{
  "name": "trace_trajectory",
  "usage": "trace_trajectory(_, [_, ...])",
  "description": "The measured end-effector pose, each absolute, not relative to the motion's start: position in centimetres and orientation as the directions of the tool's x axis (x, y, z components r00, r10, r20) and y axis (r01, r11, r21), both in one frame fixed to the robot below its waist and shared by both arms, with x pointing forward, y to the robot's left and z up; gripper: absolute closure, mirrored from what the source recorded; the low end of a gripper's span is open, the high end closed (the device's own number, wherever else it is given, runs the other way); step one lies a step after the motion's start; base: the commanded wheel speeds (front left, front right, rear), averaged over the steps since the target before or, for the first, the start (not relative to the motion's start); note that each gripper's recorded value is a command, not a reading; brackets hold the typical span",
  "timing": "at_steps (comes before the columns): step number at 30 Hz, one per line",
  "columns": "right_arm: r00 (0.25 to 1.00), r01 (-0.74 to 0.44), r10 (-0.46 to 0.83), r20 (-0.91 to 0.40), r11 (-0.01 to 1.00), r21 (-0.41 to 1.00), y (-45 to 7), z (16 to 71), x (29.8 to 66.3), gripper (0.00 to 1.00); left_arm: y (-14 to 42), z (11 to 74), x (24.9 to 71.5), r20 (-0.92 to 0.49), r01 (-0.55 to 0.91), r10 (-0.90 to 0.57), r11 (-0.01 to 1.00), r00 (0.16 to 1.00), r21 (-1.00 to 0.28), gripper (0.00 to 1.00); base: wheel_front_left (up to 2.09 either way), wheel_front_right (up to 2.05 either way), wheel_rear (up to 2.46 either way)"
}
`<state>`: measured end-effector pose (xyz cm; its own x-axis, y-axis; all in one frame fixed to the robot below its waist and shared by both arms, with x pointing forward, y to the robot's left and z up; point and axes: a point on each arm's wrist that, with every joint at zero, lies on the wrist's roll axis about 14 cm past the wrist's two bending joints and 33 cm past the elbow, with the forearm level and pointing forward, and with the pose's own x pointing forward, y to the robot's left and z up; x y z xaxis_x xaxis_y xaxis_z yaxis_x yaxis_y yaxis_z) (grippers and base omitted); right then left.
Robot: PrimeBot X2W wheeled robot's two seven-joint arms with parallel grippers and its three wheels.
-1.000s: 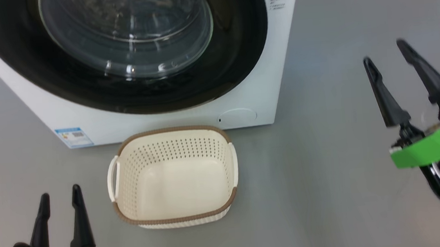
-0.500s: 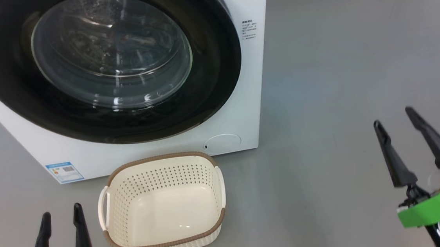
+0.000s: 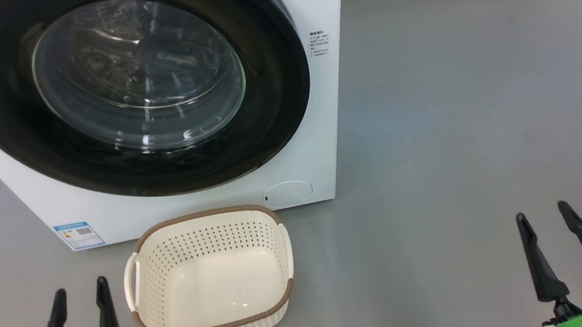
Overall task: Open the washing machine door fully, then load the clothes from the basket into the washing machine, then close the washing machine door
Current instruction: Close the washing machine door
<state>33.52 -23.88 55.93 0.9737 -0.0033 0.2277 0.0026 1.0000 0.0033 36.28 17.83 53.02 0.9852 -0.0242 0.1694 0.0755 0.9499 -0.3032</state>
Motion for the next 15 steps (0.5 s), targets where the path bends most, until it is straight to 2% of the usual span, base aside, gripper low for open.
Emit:
trace_trajectory(5, [0.978, 0.05, -0.053, 0.203, 0.999, 0.022, -24.9, 55.0, 32.9, 0.0, 18.1, 52.3, 35.9, 0.147, 0.061, -0.016, 0.951, 0.989, -0.302, 0.0, 0.0, 0.0, 0.0])
trace_trajectory(15, [0.98, 0.062, -0.061, 0.188, 0.998, 0.005, -24.9, 54.5, 33.1, 0.0, 18.4, 52.0, 35.9, 0.135, 0.051, -0.012, 0.955, 0.991, -0.293, 0.0, 0.0, 0.0, 0.0])
